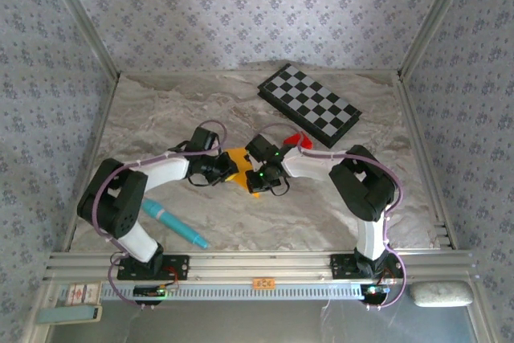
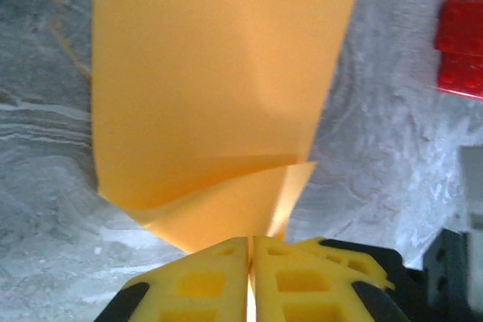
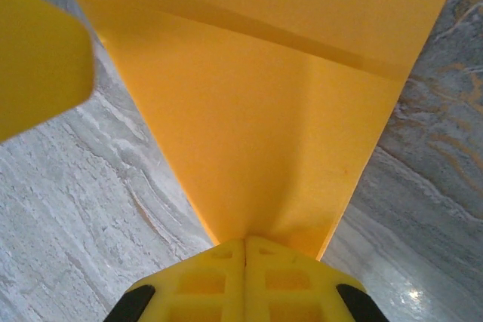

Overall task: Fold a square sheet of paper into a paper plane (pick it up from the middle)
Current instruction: Third fold the triangle at the center of the table.

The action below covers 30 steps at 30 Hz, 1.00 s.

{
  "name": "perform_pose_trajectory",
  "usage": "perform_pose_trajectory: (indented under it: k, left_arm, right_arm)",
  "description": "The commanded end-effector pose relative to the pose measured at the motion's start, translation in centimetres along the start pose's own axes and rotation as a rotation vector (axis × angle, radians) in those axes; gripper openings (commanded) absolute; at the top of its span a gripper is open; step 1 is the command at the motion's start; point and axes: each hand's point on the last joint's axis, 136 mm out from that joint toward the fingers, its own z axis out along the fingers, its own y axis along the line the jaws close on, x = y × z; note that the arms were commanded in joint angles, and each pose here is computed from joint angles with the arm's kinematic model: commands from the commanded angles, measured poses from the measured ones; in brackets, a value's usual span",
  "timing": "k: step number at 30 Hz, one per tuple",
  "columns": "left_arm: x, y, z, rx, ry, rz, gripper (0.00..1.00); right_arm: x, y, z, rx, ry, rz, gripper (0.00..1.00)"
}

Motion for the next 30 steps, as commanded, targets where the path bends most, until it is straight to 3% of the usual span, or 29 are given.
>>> perform_pose_trajectory:
  k: [1,13,21,30]
  left_arm:
    - [0.6,-0.2,0.2,0.037,0.013,0.035,0.05]
    - [2.0,-0.7,2.6,0.092,0.101,0.041,0.02]
    - [3.1,1.5,3.7,0.026,0.12,0.036,0.02]
    - [1.6,4.4,3.8,-0.132,0.075,0.083,0.02]
  right_arm:
    - [2.2,-2.4,1.4,0.092,0.091,0.056,0.0]
    - [2.4,-2.5,1.6,0.088,0.1,0.071,0.0]
    - [2.8,-3.0,1.7,0.107,0.118,0.079,0.0]
    - [4.9,-5.1,1.9,0.195,0.176,0.078,0.0]
